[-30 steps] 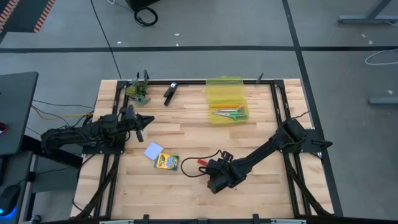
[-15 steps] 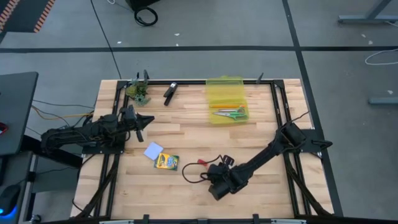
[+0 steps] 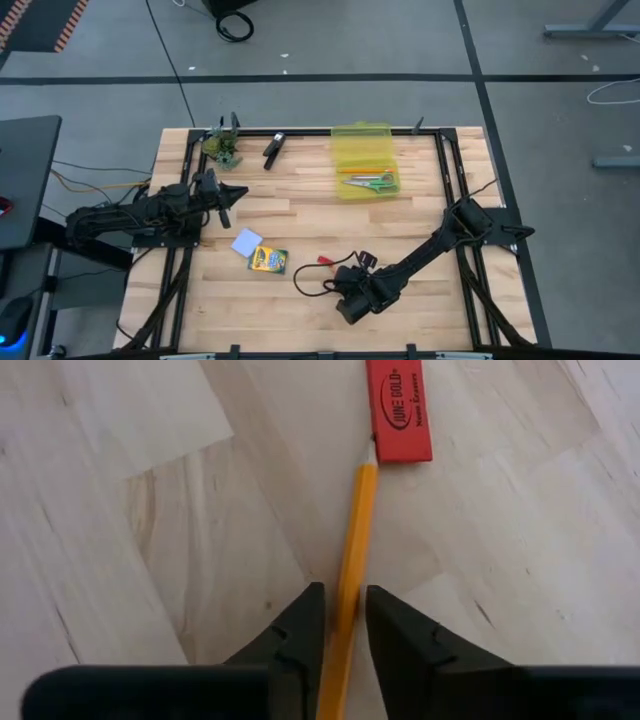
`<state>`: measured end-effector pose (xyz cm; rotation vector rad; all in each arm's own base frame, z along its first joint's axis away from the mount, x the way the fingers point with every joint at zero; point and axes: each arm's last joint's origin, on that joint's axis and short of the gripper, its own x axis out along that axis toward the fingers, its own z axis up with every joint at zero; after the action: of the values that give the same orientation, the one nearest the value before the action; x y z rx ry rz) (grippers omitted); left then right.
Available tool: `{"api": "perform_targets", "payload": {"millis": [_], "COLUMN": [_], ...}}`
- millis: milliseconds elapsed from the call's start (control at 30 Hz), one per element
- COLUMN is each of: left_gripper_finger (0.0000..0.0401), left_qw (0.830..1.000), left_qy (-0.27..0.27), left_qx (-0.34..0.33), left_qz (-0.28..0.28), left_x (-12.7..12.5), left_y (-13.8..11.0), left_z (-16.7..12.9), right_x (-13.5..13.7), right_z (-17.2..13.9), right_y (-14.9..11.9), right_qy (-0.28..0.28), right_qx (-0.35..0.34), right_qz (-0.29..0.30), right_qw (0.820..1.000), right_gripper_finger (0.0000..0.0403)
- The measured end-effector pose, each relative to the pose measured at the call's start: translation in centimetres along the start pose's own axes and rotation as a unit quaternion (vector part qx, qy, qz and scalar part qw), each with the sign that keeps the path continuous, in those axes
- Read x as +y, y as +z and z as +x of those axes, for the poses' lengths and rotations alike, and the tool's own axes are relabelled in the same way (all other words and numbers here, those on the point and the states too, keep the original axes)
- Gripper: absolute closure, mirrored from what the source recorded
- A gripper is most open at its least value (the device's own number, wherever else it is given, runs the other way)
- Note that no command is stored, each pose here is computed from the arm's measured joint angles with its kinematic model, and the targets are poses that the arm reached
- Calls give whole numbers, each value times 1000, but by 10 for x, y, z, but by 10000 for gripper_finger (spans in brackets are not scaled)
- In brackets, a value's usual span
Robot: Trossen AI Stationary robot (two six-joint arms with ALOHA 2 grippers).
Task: Pack school essentials
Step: Put the yellow pencil into the yellow supply box
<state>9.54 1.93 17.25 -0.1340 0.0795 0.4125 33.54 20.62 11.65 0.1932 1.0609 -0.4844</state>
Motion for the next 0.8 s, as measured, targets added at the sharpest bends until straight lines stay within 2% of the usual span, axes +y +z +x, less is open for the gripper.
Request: {"api": "perform_targets", "payload": {"millis": [367,800], "left_gripper_finger": [365,370], "left_qw": [1000,1000], "left_qy": [0,0], "left_qx": [0,0], "left_qz": [0,0], "left_x": [0,0], "left_y": [0,0], "left_z": [0,0], "right_x": [1,1], "right_z": [-1,-1], "right_y": [-3,-3], "right_qy": [-1,1], "right_qx": [3,4], "right_qz": [3,-10], "right_qw": [1000,1000], "right_gripper_finger": [354,359]}}
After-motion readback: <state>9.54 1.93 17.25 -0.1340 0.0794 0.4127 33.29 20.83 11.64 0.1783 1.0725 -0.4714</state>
